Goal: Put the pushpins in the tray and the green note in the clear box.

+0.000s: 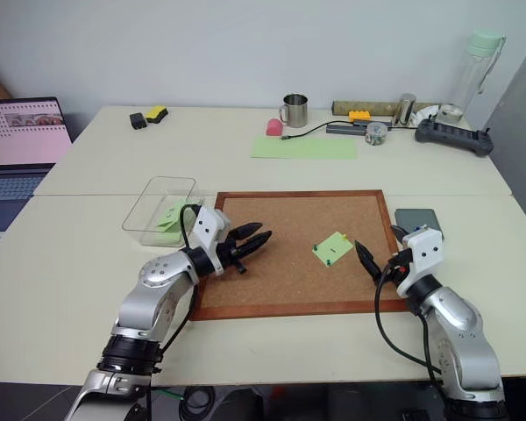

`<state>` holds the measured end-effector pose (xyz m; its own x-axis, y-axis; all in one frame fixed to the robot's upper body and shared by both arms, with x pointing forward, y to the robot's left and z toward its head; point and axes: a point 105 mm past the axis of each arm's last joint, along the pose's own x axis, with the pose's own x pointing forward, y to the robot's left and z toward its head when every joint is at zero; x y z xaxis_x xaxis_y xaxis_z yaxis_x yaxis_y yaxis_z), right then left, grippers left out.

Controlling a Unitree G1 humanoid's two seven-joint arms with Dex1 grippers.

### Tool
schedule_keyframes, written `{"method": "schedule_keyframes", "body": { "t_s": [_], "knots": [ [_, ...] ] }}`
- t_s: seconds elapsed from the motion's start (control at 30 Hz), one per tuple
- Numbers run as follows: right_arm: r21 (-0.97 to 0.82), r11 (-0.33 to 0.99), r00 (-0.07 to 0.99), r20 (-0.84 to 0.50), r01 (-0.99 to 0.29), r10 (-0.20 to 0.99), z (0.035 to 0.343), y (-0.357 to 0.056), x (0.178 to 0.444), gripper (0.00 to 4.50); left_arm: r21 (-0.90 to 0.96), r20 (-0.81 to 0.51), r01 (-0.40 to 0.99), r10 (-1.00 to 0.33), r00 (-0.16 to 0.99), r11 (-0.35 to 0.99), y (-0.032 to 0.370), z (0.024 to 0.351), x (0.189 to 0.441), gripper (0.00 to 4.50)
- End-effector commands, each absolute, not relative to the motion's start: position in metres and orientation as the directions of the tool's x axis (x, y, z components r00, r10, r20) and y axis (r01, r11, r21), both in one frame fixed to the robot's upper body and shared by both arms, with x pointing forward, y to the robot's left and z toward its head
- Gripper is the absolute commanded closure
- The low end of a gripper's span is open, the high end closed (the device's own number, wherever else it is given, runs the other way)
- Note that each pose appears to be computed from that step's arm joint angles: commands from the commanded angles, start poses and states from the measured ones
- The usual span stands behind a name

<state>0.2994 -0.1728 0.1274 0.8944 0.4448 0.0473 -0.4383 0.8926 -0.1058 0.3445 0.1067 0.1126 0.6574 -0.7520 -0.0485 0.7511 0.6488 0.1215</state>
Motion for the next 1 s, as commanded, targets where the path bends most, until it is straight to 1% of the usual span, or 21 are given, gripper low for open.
{"method": "schedule_keyframes", "body": {
  "t_s": [0.03,0.1,0.13,0.4,0.47,0.6,0.73,0.83,1.0],
  "knots": [
    [-0.122,0.881,0.881,0.074,-0.457,0.467,0.136,-0.167,0.301,0.0,0.159,-0.013,0.771,-0.78,0.626,0.617,0.102,0.127,0.339,4.0],
    [-0.128,0.881,0.882,0.075,-0.455,0.466,0.136,-0.166,0.303,0.0,0.155,-0.018,0.778,-0.786,0.618,0.608,0.101,0.126,0.337,4.43],
    [-0.13,0.884,0.884,0.076,-0.45,0.461,0.137,-0.167,0.304,0.0,0.155,-0.021,0.781,-0.789,0.615,0.605,0.1,0.126,0.336,4.49],
    [-0.135,0.876,0.878,0.066,-0.464,0.475,0.136,-0.16,0.31,0.0,0.132,-0.055,0.802,-0.804,0.593,0.583,0.094,0.117,0.334,4.49],
    [-0.13,0.87,0.873,0.052,-0.476,0.486,0.134,-0.157,0.311,0.0,0.12,-0.102,0.806,-0.8,0.591,0.579,0.092,0.104,0.333,4.49],
    [-0.14,0.86,0.866,0.034,-0.49,0.499,0.131,-0.152,0.315,0.0,0.111,-0.262,0.834,-0.794,0.549,0.541,0.09,0.065,0.325,4.49],
    [-0.135,0.853,0.859,0.023,-0.504,0.511,0.131,-0.146,0.321,0.0,0.094,-0.326,0.849,-0.79,0.519,0.519,0.089,0.049,0.32,4.49],
    [-0.142,0.842,0.851,-0.001,-0.52,0.525,0.127,-0.142,0.325,0.0,0.095,-0.334,0.85,-0.788,0.517,0.518,0.088,0.047,0.32,4.49],
    [-0.11,0.824,0.831,-0.049,-0.556,0.554,0.116,-0.135,0.333,0.0,0.097,-0.31,0.852,-0.798,0.517,0.515,0.086,0.052,0.321,4.49]
  ]
}}
